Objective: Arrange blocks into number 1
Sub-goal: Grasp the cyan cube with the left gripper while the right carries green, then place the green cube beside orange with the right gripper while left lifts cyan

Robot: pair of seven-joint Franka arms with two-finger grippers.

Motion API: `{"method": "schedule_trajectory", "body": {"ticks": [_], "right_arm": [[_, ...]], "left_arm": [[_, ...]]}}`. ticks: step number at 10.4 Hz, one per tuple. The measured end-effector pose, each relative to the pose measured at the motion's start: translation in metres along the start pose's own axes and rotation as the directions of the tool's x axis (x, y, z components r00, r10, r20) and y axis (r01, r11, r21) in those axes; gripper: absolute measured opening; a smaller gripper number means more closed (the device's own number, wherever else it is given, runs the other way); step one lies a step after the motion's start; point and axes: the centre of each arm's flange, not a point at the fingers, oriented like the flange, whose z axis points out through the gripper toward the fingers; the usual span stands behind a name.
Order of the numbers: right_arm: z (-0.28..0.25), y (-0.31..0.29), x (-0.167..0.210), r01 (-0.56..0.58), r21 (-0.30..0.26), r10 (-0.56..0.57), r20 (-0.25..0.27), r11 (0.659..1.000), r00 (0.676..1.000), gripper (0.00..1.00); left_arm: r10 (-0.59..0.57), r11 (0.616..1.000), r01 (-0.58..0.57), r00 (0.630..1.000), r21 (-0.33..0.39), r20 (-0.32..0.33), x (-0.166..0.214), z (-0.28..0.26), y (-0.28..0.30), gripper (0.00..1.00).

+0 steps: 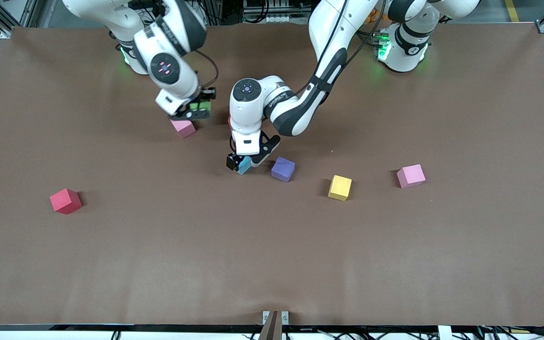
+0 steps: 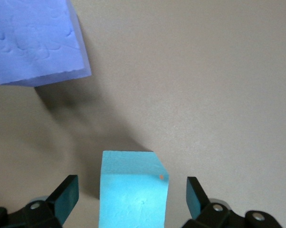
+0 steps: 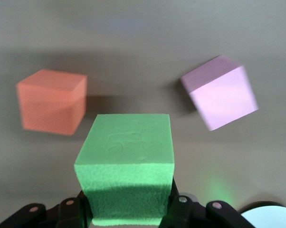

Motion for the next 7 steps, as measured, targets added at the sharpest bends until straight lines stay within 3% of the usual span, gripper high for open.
{"method": "schedule_trajectory", "body": {"ticks": [2, 7], "right_arm": [[0.015, -0.033, -0.025, 0.003, 0.018, -0.002, -0.035, 1.0, 0.999, 0.59], [0.05, -0.057, -0.063, -0.027, 0.008, 0.027, -0.056, 1.0, 0.998, 0.59]], "left_arm": [[0.001, 1.0, -0.001, 1.0, -0.007, 0.002, -0.001, 0.003, 0.001, 1.0], [0.014, 1.0, -0.014, 1.0, -0.017, 0.006, -0.006, 0.022, 0.001, 1.0]]}}
